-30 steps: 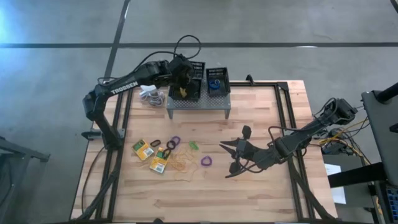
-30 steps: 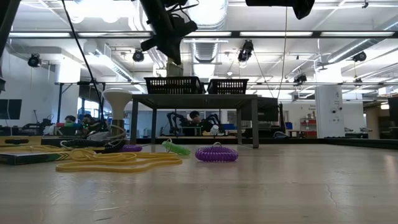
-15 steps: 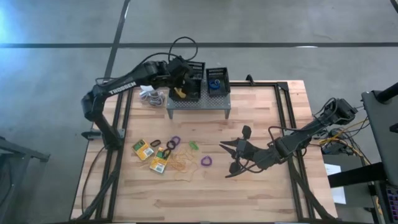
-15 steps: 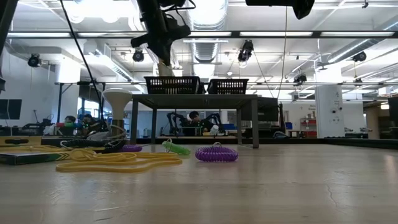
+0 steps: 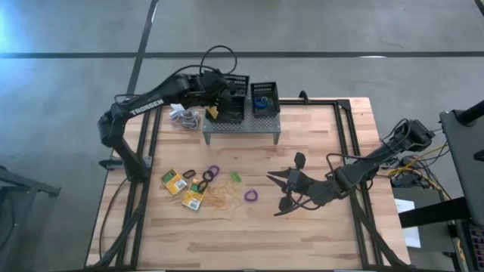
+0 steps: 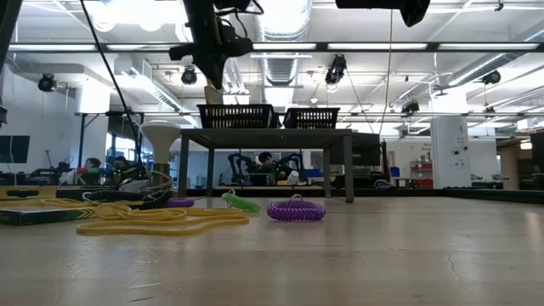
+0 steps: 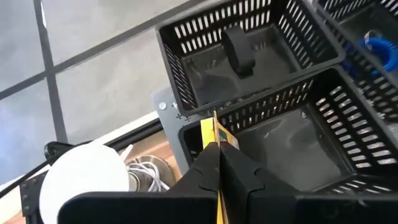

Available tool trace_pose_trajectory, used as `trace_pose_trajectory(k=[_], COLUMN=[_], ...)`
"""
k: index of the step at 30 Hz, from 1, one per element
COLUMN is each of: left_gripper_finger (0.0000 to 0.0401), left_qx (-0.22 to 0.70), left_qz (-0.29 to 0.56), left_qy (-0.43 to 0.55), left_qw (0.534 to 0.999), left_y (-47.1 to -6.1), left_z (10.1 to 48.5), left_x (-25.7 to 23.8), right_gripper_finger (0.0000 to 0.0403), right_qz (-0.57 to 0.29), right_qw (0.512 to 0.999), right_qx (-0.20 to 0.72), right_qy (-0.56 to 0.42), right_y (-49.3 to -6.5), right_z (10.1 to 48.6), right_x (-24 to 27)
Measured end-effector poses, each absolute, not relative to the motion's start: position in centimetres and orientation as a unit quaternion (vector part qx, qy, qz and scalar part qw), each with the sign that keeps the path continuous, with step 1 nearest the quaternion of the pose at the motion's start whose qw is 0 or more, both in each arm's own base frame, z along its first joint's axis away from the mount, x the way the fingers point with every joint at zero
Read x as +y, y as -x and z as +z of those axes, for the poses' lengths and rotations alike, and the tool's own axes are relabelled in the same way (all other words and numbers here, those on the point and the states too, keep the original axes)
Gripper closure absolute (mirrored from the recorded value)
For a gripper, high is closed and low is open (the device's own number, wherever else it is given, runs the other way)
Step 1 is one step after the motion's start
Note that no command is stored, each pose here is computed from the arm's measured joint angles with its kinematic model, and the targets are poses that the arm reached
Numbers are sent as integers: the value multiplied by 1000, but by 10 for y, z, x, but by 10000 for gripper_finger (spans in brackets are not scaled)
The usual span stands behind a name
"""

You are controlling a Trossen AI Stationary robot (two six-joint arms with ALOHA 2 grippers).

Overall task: Pick & Place Office Desk Supplies
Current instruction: Put the right box of crayons into the bottom left black bin on the shelf

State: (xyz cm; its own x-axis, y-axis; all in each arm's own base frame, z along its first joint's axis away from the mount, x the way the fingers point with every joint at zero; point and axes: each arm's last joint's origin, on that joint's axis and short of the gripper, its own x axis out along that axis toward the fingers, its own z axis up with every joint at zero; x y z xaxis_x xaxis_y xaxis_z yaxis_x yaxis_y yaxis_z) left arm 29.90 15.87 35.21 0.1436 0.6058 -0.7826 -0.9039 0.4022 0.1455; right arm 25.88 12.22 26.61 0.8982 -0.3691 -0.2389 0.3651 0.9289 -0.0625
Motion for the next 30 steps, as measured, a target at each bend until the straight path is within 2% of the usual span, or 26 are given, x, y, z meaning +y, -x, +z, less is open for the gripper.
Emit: trace_pose_trajectory(k=[6,14,25,30], left_gripper_finger=[395,391,312,290], left_qx=[408,382,349,326], left_qz=[516,470,460,458], left_qy=[192,208,199,198], left_qw=[729,768,792,803], left_y=[-308,-324,-336,-340], left_z=[341,342,324,322], left_x=[163,156,160,163], right_gripper_finger=[360,360,360,360], right_qz=[-188,-189,-189,-189], right_qw=[974,974,974,974], right_qx=[124,127,127,127], right_qy=[8,10,9,9], right_y=[-259,-258,-258,-258], right_z=[266,264,264,264], right_x=[122,122,122,122])
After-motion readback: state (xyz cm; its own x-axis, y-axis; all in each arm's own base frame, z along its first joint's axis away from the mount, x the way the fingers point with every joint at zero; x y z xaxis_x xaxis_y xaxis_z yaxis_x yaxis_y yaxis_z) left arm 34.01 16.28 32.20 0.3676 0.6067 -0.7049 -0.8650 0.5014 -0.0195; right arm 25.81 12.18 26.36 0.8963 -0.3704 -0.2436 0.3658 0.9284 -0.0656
